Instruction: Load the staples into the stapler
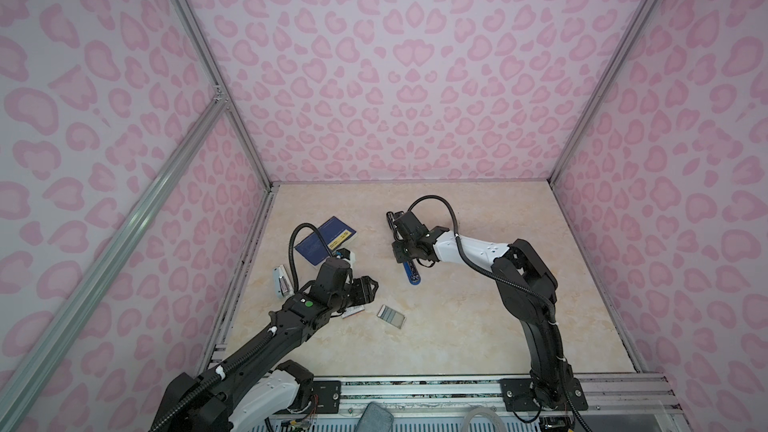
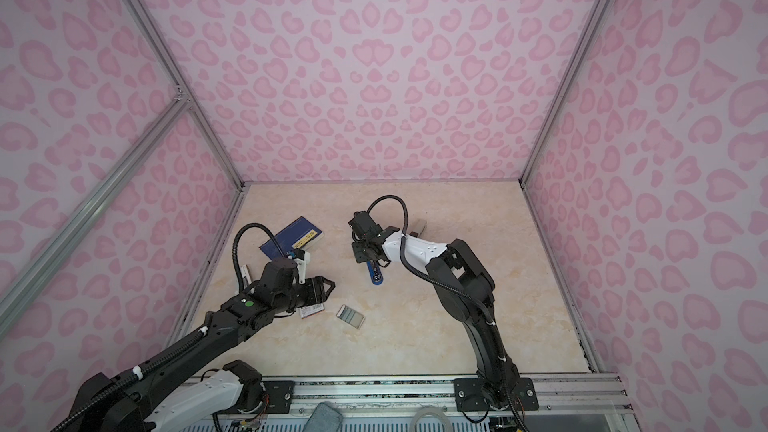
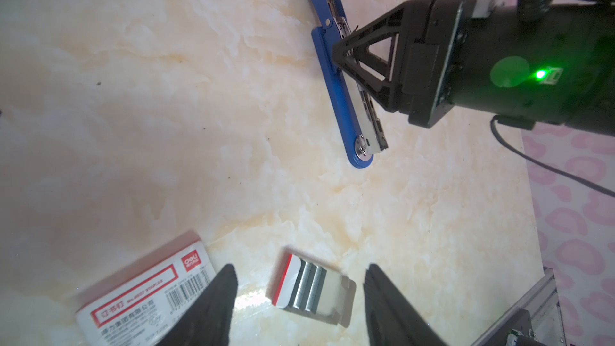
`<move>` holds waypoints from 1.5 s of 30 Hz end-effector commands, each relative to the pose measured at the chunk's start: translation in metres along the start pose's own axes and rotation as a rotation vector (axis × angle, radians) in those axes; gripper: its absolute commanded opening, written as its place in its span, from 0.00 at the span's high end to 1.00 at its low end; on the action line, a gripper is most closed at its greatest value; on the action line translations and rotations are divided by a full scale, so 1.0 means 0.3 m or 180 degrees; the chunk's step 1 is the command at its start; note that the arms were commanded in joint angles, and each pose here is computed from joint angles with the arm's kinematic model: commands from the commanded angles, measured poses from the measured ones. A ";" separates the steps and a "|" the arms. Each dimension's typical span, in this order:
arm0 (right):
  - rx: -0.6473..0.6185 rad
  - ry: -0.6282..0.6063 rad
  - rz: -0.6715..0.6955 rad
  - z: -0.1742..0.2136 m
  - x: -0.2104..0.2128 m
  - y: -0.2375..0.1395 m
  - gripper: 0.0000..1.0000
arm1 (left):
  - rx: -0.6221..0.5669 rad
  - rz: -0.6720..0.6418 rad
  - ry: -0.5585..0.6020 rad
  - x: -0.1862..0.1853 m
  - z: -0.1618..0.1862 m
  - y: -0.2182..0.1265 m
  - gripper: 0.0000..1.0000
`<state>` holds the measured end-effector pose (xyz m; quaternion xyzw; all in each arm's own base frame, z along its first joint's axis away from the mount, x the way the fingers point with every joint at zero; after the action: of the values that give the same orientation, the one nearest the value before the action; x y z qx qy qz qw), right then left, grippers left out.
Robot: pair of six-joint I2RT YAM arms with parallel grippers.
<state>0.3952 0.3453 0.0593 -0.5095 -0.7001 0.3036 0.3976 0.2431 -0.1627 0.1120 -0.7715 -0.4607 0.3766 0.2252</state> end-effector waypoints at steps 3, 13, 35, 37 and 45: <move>0.0038 0.0007 0.0044 0.024 -0.015 0.004 0.63 | -0.0069 0.0040 0.0002 -0.007 -0.014 0.005 0.36; 0.0119 -0.0009 0.0108 0.087 -0.045 -0.018 0.65 | -0.0057 0.0043 -0.0011 -0.006 -0.011 0.011 0.36; 0.0054 -0.0079 0.0160 0.038 -0.042 -0.072 0.59 | -0.0089 0.0064 -0.0019 -0.014 -0.024 0.003 0.37; 0.0003 -0.0088 0.0110 -0.006 -0.013 -0.068 0.58 | -0.0096 0.0053 -0.0017 -0.011 -0.021 -0.002 0.37; 0.0104 -0.0115 0.0083 -0.015 0.012 -0.015 0.58 | -0.0091 0.0027 -0.0022 -0.006 -0.018 -0.004 0.37</move>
<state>0.3996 0.3481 0.0752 -0.5118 -0.7009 0.3114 0.3872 0.2450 -0.1645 0.1159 -0.7762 -0.4601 0.3743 0.2139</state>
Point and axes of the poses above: each gripper's point midway between its finger pads, its own y axis out along the fingers, its own x axis along the line the jaws close on, z = x × y, the point moved 1 cm from there along -y, back along the fingers, and after that the axes turned 15 degrees about y, right-handed, at the moved point
